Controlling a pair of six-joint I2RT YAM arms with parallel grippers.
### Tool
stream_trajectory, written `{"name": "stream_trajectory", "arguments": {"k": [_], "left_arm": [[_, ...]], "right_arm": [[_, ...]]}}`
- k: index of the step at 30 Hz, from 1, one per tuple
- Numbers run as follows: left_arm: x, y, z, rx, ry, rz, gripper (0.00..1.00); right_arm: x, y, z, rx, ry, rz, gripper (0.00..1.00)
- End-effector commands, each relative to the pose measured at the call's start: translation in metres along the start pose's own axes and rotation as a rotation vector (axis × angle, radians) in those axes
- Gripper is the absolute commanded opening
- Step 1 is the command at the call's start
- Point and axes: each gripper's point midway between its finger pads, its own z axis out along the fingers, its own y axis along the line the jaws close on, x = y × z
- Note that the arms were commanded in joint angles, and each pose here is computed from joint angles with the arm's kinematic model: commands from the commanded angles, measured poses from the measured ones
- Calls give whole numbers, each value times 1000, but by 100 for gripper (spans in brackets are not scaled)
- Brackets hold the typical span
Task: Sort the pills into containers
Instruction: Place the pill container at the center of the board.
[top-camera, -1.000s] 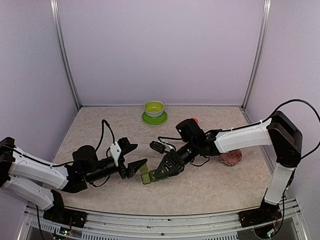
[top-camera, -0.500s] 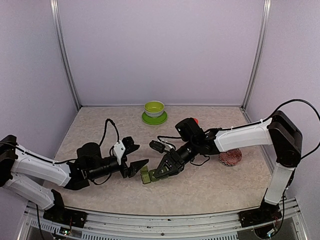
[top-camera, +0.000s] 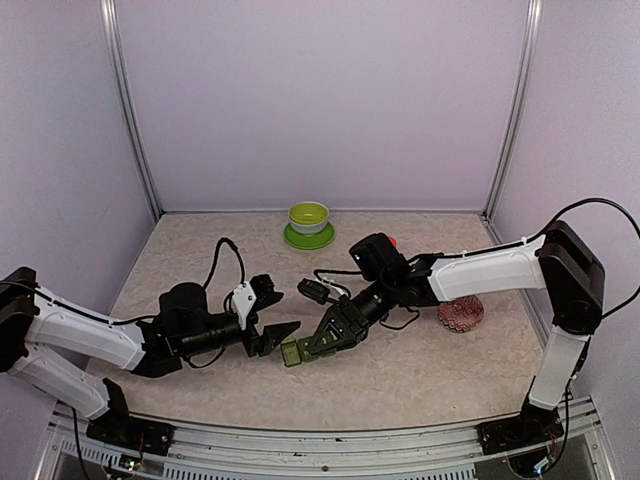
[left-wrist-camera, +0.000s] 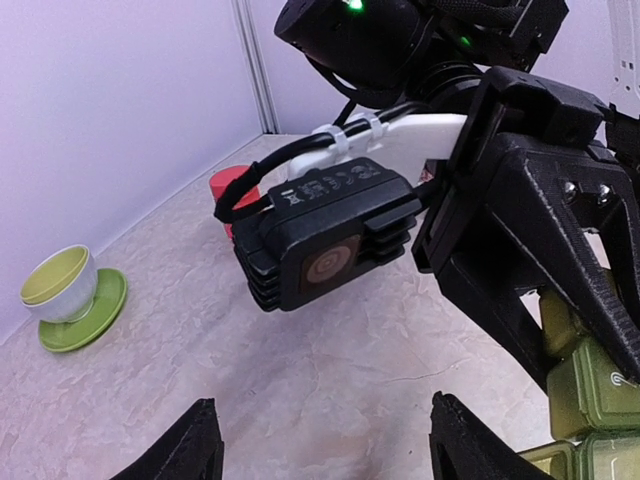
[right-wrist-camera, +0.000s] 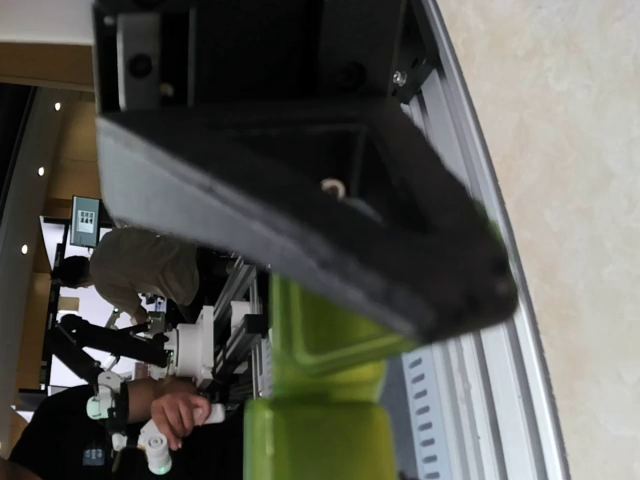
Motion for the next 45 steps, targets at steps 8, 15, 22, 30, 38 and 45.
{"name": "stream_trajectory", "arguments": {"k": [8, 15, 22, 30, 38, 45], "left_arm": [[-14, 67, -37, -362, -88, -97, 76], [-19, 94, -72, -544, -149, -130, 96], [-17, 97, -72, -561, -139, -138, 99], [-17, 97, -73, -561, -137, -138, 99], [-17, 96, -72, -556, -139, -148, 99], [-16, 96, -72, -555, -142, -152, 99]], "right_arm": [[-8, -3, -7, 3, -34, -12, 20], [-27, -28, -19, 49, -106, 38, 20], [-60, -76, -40, 124, -194, 119, 22], [-100, -128, -63, 194, -293, 209, 23], [-117, -169, -74, 214, -344, 301, 24], [-126, -185, -80, 229, -365, 328, 29]]}}
